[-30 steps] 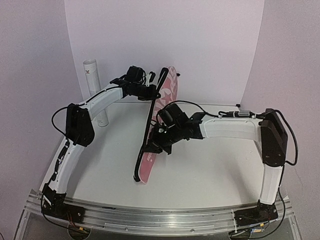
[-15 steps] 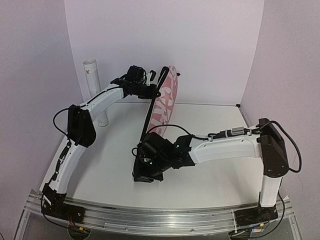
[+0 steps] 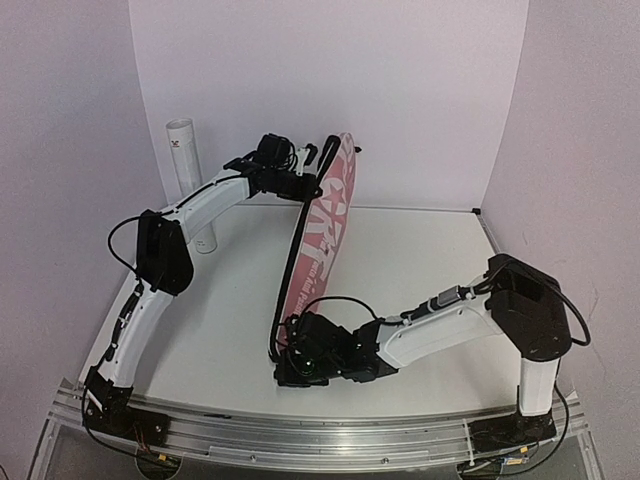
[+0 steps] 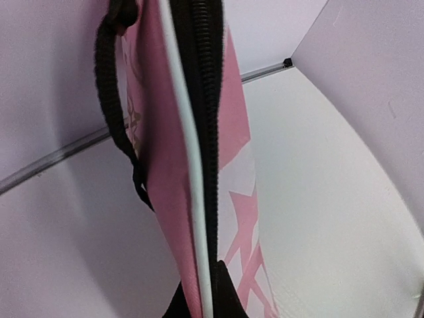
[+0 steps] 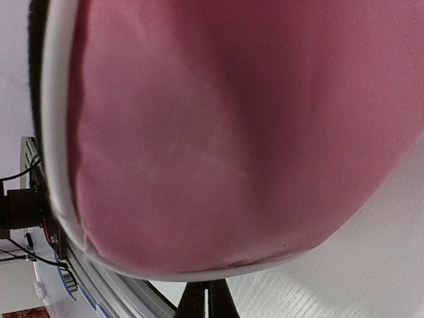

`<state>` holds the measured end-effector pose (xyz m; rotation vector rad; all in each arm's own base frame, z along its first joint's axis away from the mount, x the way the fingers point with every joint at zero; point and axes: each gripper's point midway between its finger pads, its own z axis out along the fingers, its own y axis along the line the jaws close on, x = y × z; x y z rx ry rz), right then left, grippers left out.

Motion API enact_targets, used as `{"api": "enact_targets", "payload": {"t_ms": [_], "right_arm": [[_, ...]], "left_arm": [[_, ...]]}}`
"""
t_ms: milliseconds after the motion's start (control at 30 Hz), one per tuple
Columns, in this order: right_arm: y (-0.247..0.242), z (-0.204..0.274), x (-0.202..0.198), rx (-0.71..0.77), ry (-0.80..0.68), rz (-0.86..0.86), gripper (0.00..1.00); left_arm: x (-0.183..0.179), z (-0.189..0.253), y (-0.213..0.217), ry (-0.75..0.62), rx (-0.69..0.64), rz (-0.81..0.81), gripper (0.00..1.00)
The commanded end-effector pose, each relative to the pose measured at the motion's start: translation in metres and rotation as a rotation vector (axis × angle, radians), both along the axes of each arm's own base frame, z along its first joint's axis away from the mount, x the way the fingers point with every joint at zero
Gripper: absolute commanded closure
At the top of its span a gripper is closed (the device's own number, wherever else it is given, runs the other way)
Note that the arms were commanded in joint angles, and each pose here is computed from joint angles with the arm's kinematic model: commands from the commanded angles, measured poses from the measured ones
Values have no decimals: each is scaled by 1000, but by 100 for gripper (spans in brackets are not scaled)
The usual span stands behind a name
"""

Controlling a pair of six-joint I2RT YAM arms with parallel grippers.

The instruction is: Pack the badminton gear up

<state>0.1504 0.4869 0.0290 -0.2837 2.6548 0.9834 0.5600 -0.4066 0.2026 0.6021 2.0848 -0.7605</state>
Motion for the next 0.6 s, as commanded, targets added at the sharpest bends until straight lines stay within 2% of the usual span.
{"api": "enact_targets", "payload": {"t_ms": [0, 67, 133, 167, 200, 333, 467, 567], "right_arm": [[4, 29, -11, 17, -37, 153, 73], [1, 55, -12, 60, -41, 182, 51], [-16, 82, -9, 64, -55, 177, 32], [-29, 91, -5, 45, -54, 160, 28], [-43, 100, -2, 26, -52, 142, 27], [-105, 119, 21, -111, 10, 10, 26], [-153, 144, 53, -119, -2, -184, 26], [-180, 157, 70, -124, -30, -293, 26]], "left_arm": [[1, 164, 20, -596, 94, 66, 100], [-11, 166, 21, -637, 202, 61, 100], [-20, 150, 22, -646, 337, 48, 100], [-23, 139, 25, -638, 404, 49, 100], [-25, 129, 29, -626, 463, 60, 100], [-36, 92, 40, -511, 565, 91, 100], [-55, 82, 37, -526, 779, 117, 100], [-78, 43, 23, -480, 868, 50, 100]]}}
